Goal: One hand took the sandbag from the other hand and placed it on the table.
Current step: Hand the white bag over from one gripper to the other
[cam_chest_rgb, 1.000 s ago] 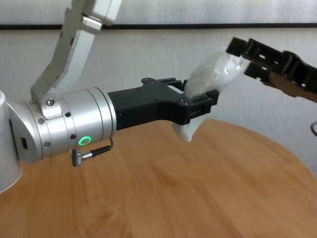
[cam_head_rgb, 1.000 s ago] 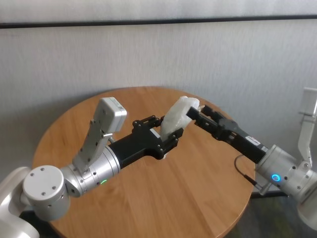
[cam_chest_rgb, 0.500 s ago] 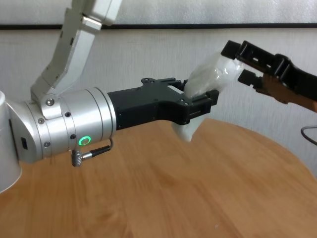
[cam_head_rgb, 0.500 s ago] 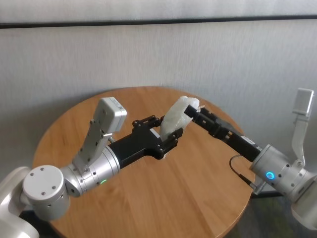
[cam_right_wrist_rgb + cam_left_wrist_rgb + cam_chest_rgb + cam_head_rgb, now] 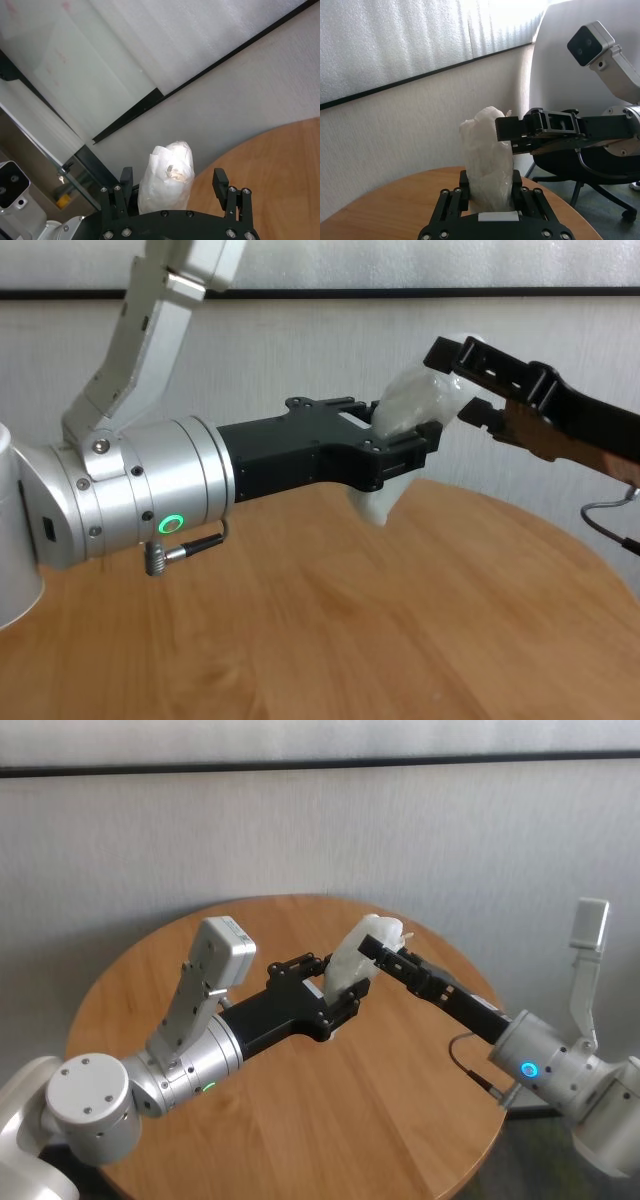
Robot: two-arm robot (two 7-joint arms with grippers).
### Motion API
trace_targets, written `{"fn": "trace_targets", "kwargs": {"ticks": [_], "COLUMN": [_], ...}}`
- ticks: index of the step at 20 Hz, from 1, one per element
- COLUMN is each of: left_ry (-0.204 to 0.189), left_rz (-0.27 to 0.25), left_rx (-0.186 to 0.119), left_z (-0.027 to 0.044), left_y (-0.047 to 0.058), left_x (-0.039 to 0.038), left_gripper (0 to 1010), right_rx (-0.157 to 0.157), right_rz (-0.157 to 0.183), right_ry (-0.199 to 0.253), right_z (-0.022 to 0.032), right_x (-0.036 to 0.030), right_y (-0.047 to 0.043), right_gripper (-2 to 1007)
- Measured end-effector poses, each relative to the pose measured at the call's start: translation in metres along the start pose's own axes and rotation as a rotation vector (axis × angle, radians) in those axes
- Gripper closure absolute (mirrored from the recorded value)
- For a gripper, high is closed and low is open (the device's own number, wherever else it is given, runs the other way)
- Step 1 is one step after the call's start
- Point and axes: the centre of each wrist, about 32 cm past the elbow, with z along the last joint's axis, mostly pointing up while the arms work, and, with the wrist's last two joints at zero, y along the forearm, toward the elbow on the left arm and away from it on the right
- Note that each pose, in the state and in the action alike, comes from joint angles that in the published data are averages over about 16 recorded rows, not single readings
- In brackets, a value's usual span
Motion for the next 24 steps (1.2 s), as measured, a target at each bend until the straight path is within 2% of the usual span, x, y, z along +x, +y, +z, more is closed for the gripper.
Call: {"fn": "trace_targets", "kwargs": {"ticks": [7,12,19,24], "left_ry": [0.000,0.000,0.000,0.000], "left_rz": [0.000,0.000,0.000,0.000], "left_rx": [0.000,0.000,0.000,0.000], "left_z": [0.0000,0.0000,0.0000,0.0000], "left_y": [0.000,0.000,0.000,0.000], "left_x": [0.0000,0.0000,0.0000,0.0000], "left_gripper": [505,505,505,505], "right_rx": [-0.008,-0.027,-0.051,-0.058], "right_rz": [0.008,0.010,0.006,0.005], "right_ry": [0.036,0.055,0.067,0.069], "right_z": [-0.0034,-0.0048,-0.0053,-0.0052], "right_x": [0.0033,0.0050,0.0064,0.0066], "right_y": [0.0103,0.0158,0.0183,0.0184], "right_gripper": [4,4,7,48]}}
